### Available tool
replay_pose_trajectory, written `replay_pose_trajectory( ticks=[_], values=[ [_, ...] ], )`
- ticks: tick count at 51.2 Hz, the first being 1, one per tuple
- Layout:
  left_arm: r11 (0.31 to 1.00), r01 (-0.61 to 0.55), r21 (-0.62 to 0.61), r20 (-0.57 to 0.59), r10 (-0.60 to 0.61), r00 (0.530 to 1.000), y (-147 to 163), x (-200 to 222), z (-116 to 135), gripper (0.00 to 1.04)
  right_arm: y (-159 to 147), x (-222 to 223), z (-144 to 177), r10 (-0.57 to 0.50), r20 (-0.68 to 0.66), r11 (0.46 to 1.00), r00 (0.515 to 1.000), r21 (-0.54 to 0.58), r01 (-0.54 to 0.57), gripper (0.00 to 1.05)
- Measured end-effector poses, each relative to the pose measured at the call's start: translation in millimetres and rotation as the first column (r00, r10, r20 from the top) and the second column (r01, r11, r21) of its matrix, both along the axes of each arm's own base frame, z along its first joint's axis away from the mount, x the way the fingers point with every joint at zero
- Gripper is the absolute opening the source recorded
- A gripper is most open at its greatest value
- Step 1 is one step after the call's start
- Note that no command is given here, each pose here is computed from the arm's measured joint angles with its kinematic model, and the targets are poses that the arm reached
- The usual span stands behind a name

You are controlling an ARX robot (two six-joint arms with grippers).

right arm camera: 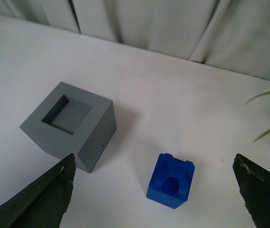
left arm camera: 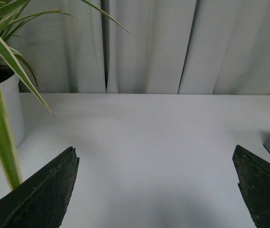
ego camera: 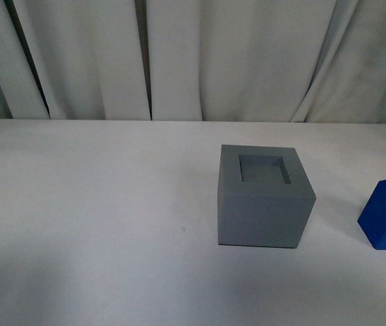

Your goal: Insert blue part into gray base

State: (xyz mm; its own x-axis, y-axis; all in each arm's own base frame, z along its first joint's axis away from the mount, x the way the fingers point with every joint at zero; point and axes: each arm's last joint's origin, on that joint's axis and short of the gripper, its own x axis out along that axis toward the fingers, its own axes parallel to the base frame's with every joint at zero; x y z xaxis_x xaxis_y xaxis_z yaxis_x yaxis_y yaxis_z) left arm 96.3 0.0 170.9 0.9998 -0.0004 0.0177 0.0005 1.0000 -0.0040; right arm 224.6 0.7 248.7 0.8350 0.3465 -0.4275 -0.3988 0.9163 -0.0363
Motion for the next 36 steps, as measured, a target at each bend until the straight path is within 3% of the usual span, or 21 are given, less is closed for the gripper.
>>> replay_pose_trajectory(
  ticks=[8, 18, 27, 36],
  values=[
    [1.0, 0.0, 0.0, 0.0, 0.0, 1.0, 0.0, 0.0, 0.0, 0.99, -5.6, 34.0, 6.8, 0.108, -0.125, 0.985, 0.986, -0.122, -0.123, 0.97],
    [1.0, 0.0, 0.0, 0.0, 0.0, 1.0, 0.0, 0.0, 0.0, 0.99, -7.7, 66.0, 10.3, 0.259, -0.275, 0.914, 0.926, -0.239, -0.327, 0.97],
    [1.0, 0.0, 0.0, 0.0, 0.0, 1.0, 0.0, 0.0, 0.0, 0.99, -2.9, 94.8, 10.7, 0.364, -0.469, 0.753, 0.805, -0.361, -0.55, 0.97],
    [1.0, 0.0, 0.0, 0.0, 0.0, 1.0, 0.0, 0.0, 0.0, 0.99, -2.0, 114.8, 1.8, 0.358, -0.588, 0.657, 0.725, -0.393, -0.643, 0.97]
  ],
)
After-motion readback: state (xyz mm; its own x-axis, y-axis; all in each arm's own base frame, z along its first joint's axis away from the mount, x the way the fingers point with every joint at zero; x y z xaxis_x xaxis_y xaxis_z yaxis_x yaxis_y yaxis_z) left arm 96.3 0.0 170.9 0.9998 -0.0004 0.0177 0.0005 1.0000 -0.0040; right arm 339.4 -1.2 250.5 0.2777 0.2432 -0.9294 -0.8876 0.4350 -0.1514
